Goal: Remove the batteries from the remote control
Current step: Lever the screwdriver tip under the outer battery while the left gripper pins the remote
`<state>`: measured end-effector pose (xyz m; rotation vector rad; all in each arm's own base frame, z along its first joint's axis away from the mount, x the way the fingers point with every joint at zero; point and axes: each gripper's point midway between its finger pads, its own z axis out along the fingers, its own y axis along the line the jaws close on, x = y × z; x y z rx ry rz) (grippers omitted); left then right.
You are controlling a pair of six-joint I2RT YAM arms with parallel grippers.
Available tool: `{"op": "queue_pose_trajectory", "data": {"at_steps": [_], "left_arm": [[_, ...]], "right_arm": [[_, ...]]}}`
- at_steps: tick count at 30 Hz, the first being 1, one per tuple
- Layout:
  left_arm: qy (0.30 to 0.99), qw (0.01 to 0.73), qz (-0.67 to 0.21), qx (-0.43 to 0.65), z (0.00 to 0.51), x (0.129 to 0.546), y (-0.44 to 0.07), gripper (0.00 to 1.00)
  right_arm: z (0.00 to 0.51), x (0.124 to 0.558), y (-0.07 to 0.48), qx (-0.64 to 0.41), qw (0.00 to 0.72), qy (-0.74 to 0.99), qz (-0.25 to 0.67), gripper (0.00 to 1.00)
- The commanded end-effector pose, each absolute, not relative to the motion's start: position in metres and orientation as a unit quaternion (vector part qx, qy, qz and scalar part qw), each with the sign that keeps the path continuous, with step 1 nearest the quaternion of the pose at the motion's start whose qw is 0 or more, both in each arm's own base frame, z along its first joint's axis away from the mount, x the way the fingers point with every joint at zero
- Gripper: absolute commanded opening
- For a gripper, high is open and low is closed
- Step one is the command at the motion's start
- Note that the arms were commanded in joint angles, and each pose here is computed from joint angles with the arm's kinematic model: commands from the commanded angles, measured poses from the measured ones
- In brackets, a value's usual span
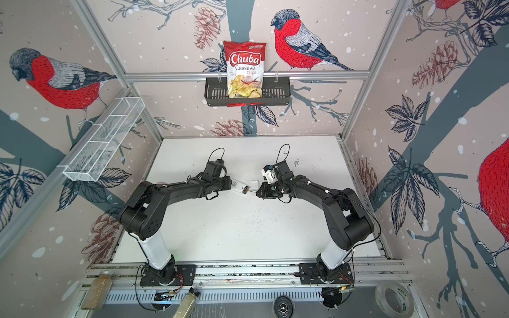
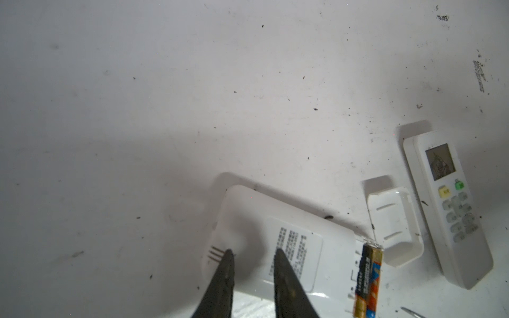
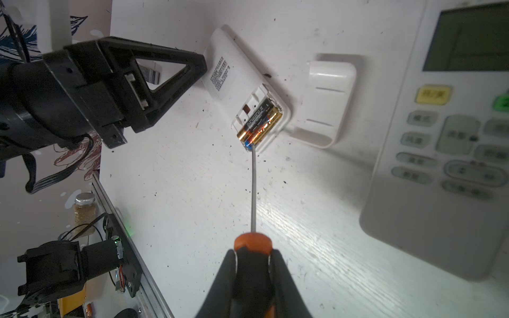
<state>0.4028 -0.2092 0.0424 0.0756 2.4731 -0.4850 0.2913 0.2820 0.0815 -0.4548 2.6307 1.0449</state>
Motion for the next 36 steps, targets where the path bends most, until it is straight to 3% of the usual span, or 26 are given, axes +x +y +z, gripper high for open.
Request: {"op": "queue_pose_trajectory", "data": {"at_steps": [1,36], "left_arm": [[0.936,0.299,-0.182,0.036,0.035,0.402,-0.211,0.26],[0.939,0.283,-0.191,0.038,0.018,0.396,-0.215,0.2]], "right_arm": [[0.085,0.295,0.289,-0.154,0.142,0.902,0.377,0.07],[0.074,0.305,0.286,-0.12,0.133,0.909,0.377,0.07]]}}
